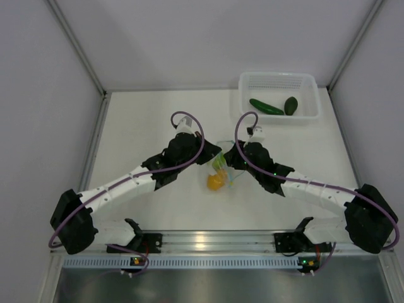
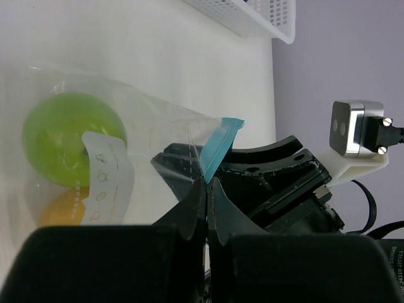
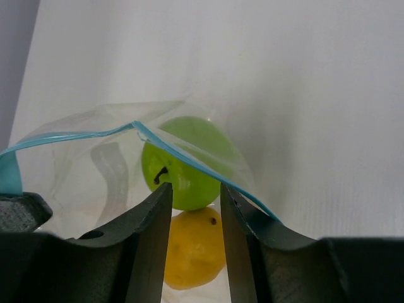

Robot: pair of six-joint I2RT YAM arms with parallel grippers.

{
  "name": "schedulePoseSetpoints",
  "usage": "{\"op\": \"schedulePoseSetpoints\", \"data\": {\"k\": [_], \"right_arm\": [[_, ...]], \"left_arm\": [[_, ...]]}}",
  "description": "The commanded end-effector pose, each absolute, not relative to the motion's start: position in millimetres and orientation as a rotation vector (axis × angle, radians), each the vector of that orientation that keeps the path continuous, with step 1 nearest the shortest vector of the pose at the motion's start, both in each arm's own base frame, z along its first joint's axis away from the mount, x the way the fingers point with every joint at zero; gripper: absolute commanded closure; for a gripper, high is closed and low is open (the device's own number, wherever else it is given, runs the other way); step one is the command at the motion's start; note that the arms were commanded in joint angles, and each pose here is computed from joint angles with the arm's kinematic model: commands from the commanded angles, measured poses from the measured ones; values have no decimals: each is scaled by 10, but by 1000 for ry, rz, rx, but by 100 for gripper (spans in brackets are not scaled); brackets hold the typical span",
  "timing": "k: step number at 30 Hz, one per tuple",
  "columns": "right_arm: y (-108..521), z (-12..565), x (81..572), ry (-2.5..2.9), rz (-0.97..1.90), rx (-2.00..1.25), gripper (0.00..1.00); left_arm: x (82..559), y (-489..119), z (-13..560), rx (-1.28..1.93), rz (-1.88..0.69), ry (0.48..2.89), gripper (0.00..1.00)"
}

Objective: Open the zip-top bag and remove the fake food

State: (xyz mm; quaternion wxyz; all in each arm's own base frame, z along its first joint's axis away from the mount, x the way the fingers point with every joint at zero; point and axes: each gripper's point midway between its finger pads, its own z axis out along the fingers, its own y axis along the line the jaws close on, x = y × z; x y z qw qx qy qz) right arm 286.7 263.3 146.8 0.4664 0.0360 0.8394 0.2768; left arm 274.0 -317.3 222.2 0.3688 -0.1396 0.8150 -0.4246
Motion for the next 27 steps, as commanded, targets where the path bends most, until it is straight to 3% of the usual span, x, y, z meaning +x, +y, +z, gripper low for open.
{"op": "schedulePoseSetpoints", "data": {"k": [1,7,15,27], "right_arm": [[2512,1518,2995,2014,519,93,63],[2245,1245,3075,2081,291,46,63],[2899,1268,2938,2021,667,-261,69],[2984,1268,3122,1970,638,-259,74]], "left_arm": [[2789,-3350,2411,-353,-1194,2039,100],[2802,-3436,2076,-311,-1146,2128,100],[2801,-3489,1841,-293,-1117,2190,100],[2818,-3477,1841,-278,-1101,2183,100]]}}
